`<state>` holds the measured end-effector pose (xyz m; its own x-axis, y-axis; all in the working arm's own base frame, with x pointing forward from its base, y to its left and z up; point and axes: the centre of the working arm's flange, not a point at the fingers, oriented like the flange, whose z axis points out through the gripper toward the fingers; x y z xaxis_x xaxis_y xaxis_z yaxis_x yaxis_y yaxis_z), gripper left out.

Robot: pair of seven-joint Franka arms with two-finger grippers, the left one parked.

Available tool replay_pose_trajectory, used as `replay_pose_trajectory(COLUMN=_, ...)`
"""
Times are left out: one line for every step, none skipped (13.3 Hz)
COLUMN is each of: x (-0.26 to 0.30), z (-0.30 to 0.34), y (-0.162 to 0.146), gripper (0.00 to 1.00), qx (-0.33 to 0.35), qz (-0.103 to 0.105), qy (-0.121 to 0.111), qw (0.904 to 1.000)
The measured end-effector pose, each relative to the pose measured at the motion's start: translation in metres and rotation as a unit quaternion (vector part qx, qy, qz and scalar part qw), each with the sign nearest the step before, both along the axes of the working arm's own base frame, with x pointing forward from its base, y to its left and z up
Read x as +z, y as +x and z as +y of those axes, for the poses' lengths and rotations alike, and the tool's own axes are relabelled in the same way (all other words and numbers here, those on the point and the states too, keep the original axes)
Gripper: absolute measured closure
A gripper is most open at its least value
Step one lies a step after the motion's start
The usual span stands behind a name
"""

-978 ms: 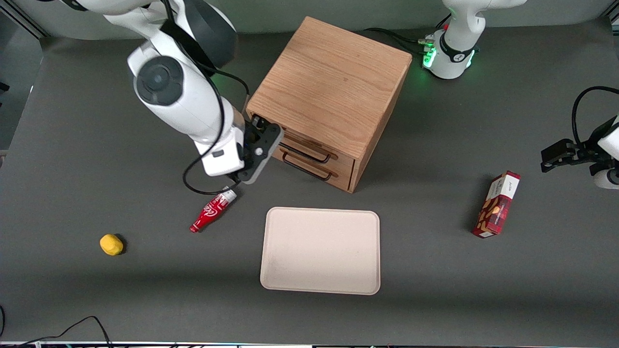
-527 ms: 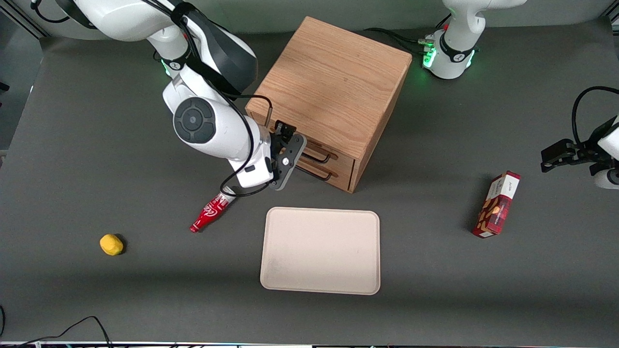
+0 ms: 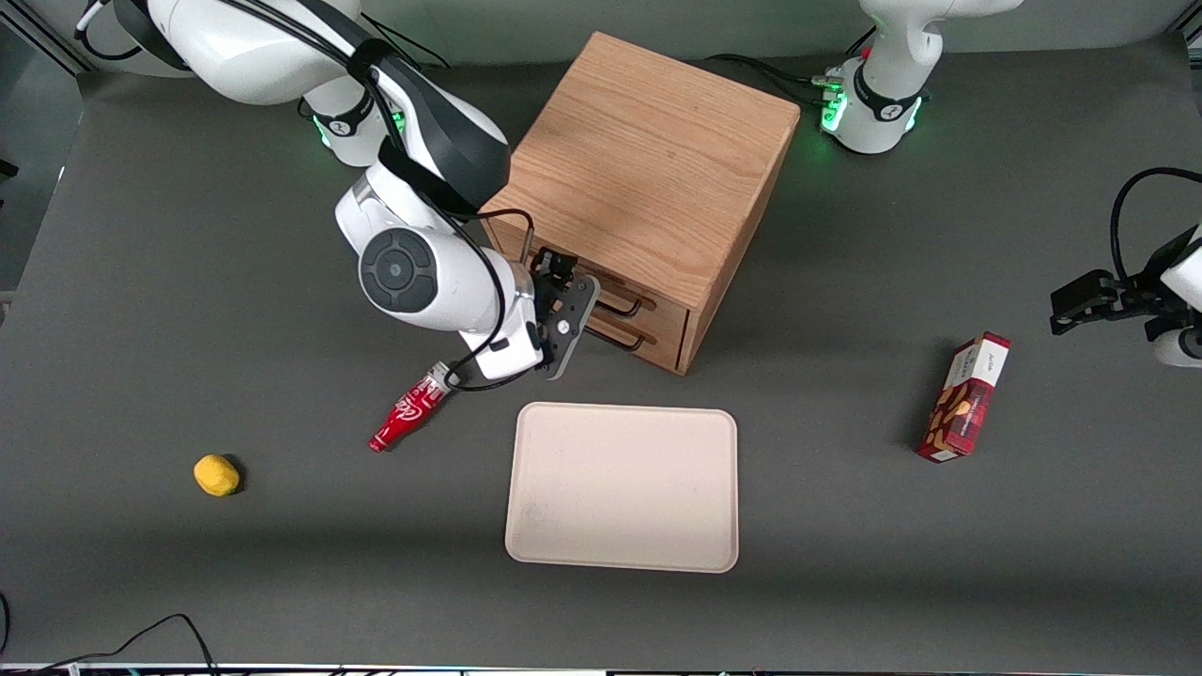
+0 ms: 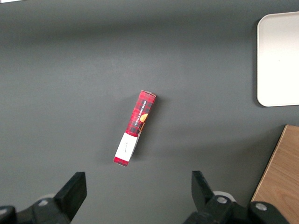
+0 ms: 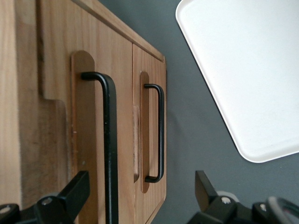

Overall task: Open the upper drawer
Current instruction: 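Hook the right gripper onto the upper drawer's black handle, then pull the upper drawer outward from the cabinet with the right gripper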

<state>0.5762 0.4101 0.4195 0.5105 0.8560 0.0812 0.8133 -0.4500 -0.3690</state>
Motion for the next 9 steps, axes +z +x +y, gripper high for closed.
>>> replay_pose_trajectory(x=-0.005, z=0.000, y=0.000, gripper=0.00, qx=0.002, qz=-0.001, qy=0.001, qw=1.0000)
replay_pose_trajectory(x=-0.011, z=0.001, y=-0.002, gripper=0.00, qx=0.002, qz=-0.001, qy=0.001, qw=1.0000)
replay_pose_trajectory(x=-0.017, z=0.003, y=-0.003, gripper=0.00, qx=0.003, qz=-0.001, qy=0.001, qw=1.0000)
replay_pose_trajectory(x=-0.022, z=0.005, y=-0.005, gripper=0.00, qx=0.004, qz=-0.002, qy=0.002, qw=1.0000)
replay_pose_trajectory(x=-0.026, z=0.006, y=-0.007, gripper=0.00, qx=0.003, qz=-0.004, qy=0.003, qw=1.0000)
replay_pose_trajectory(x=-0.029, z=0.008, y=-0.008, gripper=0.00, qx=0.003, qz=-0.006, qy=0.005, qw=1.0000)
replay_pose_trajectory(x=-0.032, z=0.009, y=-0.008, gripper=0.00, qx=0.002, qz=-0.009, qy=0.006, qw=0.9999)
replay_pose_trajectory(x=-0.033, z=0.009, y=-0.008, gripper=0.00, qx=0.004, qz=-0.010, qy=0.007, qw=0.9999)
replay_pose_trajectory(x=-0.034, z=0.007, y=-0.007, gripper=0.00, qx=0.011, qz=-0.012, qy=0.009, qw=0.9998)
